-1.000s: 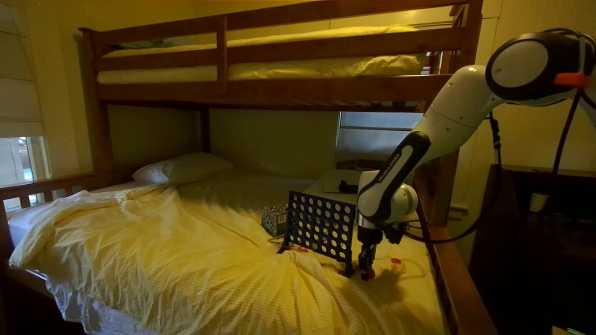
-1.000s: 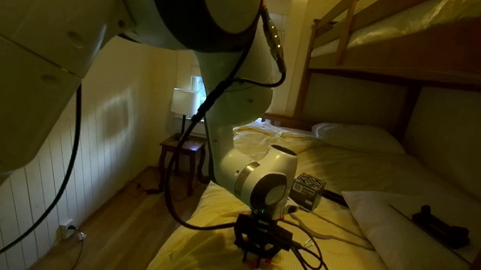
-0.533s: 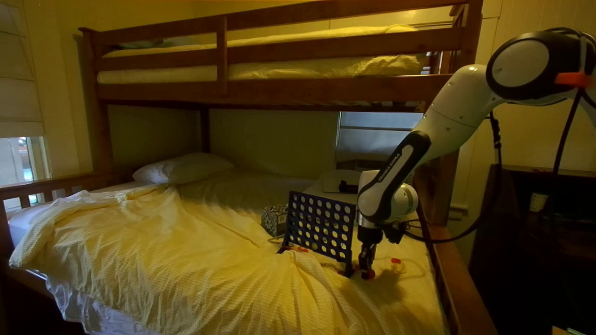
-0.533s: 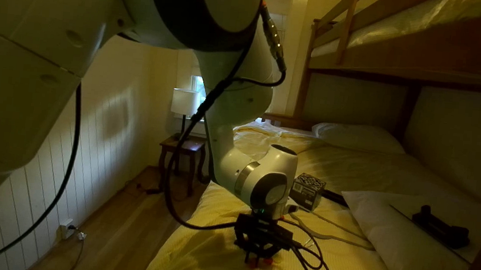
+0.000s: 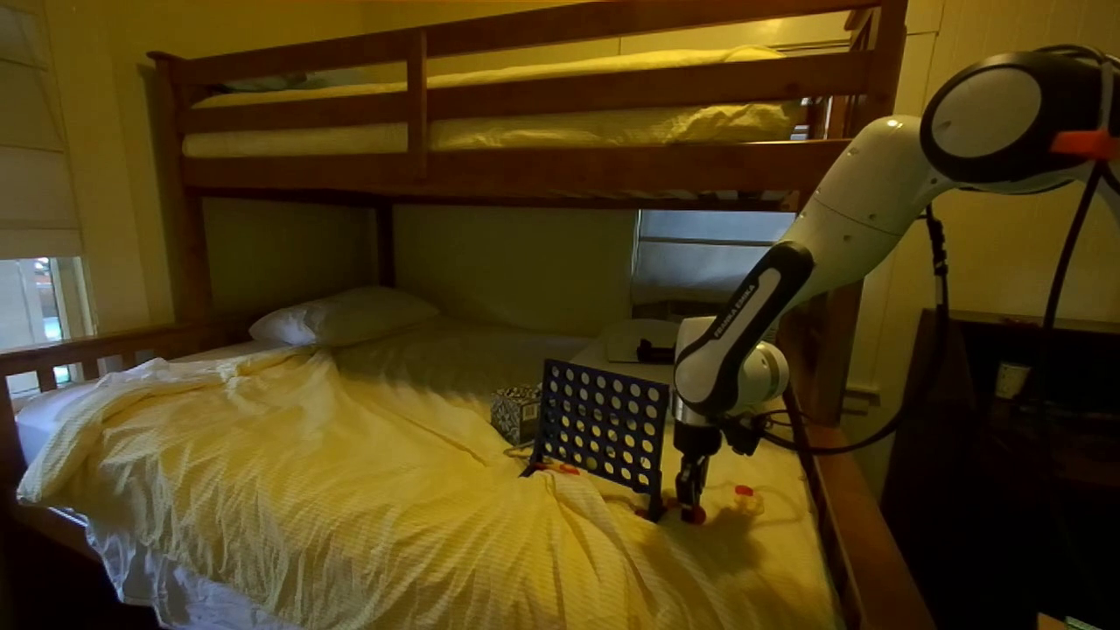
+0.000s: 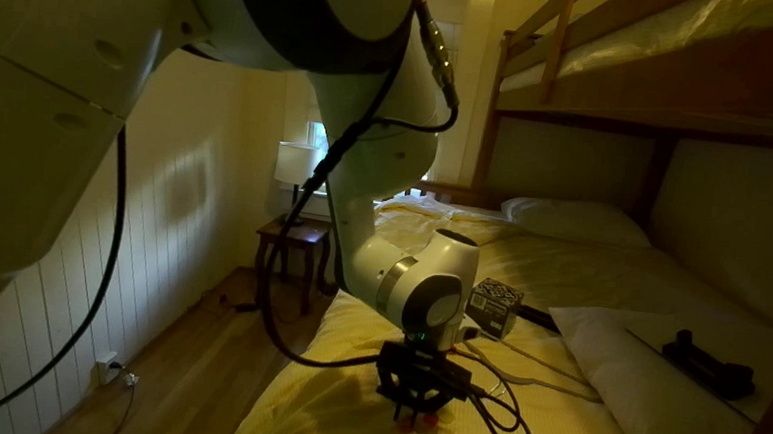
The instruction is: Put the orange chip into the connect four game
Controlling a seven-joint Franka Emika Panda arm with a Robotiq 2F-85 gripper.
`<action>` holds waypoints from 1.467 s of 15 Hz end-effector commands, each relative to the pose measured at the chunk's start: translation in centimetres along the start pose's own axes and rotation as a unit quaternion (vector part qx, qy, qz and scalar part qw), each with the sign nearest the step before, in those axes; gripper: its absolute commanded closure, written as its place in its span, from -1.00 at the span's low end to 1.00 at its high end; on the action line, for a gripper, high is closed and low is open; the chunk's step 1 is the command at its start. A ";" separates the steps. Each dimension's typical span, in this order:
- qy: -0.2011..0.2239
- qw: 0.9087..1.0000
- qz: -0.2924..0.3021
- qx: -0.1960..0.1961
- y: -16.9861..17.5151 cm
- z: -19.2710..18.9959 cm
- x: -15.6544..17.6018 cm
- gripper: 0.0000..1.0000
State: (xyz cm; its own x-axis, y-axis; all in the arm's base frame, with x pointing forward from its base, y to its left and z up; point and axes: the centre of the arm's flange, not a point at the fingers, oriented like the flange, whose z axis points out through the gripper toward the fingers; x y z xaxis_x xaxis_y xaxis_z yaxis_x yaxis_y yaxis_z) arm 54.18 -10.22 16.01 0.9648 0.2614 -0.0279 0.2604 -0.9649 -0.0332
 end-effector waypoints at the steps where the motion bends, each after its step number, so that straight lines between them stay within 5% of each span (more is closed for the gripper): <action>1: 0.001 1.000 0.003 -0.013 -0.6 -0.9 -1.1 0.46; 4: -0.001 1.000 0.005 -0.014 -0.6 -1.0 -1.2 0.49; 8: -0.002 1.000 0.008 -0.015 -0.6 -0.9 -1.1 1.00; 14: -0.003 1.000 0.012 -0.018 -0.9 -1.4 -1.8 0.96; 22: 0.027 0.999 0.017 -0.041 -3.2 -8.1 -8.4 0.96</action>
State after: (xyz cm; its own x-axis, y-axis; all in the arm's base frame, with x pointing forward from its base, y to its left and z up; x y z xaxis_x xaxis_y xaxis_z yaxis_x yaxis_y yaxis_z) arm 49.34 -9.93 20.21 0.9702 0.2416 -0.0194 0.2416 -0.9704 -0.0049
